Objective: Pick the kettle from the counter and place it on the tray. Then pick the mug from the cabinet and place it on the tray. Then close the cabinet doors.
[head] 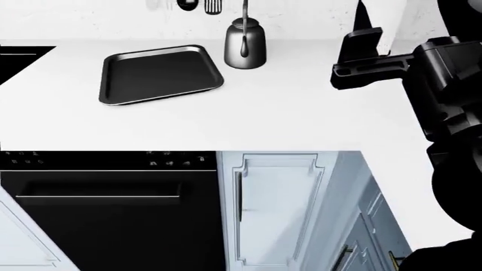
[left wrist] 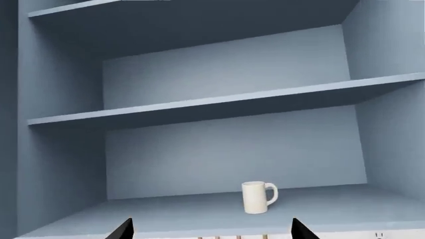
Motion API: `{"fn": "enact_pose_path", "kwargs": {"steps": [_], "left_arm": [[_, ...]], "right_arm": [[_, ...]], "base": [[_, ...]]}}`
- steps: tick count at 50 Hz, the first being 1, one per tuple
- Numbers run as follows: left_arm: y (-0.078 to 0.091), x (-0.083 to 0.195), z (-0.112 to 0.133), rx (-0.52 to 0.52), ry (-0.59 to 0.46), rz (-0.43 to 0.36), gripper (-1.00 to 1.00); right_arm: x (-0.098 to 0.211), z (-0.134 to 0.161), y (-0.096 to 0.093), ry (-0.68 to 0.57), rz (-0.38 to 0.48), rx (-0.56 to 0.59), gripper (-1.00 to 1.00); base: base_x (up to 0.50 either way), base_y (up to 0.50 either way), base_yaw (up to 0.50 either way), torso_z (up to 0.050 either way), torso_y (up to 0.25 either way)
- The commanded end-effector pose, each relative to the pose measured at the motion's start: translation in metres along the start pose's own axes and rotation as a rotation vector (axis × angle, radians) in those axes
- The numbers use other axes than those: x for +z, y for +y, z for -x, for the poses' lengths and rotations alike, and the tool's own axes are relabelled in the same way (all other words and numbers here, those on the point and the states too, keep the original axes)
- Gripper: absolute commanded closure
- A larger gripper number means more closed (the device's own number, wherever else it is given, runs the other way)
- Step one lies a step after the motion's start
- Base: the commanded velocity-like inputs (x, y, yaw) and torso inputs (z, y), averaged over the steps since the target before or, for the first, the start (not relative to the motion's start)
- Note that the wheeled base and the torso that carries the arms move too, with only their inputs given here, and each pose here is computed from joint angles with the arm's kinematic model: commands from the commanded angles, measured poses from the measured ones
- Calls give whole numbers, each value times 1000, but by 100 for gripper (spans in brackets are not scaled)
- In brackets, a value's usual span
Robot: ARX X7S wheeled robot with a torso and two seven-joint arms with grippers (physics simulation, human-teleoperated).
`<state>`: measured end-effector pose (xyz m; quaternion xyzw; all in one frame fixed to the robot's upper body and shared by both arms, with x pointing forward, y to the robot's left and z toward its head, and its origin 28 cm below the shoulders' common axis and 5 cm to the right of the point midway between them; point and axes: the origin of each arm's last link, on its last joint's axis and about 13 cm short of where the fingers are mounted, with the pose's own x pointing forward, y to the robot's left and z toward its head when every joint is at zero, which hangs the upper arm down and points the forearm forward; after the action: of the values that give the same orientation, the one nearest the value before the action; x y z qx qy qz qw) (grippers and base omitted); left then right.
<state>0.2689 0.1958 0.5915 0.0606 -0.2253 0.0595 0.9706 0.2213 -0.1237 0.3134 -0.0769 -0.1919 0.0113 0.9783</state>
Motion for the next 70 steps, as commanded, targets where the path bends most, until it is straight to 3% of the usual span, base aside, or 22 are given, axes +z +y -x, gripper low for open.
{"fn": "enact_pose_path", "kwargs": {"steps": [1, 9, 22, 42, 70], "left_arm": [[1, -1, -1, 3, 8, 3, -100], [1, -1, 1, -7, 15, 25, -100], [-4, 2, 6, -60, 46, 153, -100], [-3, 1, 5, -42, 37, 93, -100], [-10, 1, 7, -91, 49, 105, -100]], "right_arm": [[1, -1, 0, 10, 1, 2, -100], [1, 0, 0, 10, 1, 1, -100], [-1, 0, 1, 16, 1, 3, -100], [-2, 0, 1, 19, -1, 6, -100], [-7, 0, 1, 20, -5, 2, -100]], "base": [[500, 0, 0, 0, 0], [500, 0, 0, 0, 0], [500, 0, 0, 0, 0], [500, 0, 0, 0, 1], [461, 0, 0, 0, 1]]}}
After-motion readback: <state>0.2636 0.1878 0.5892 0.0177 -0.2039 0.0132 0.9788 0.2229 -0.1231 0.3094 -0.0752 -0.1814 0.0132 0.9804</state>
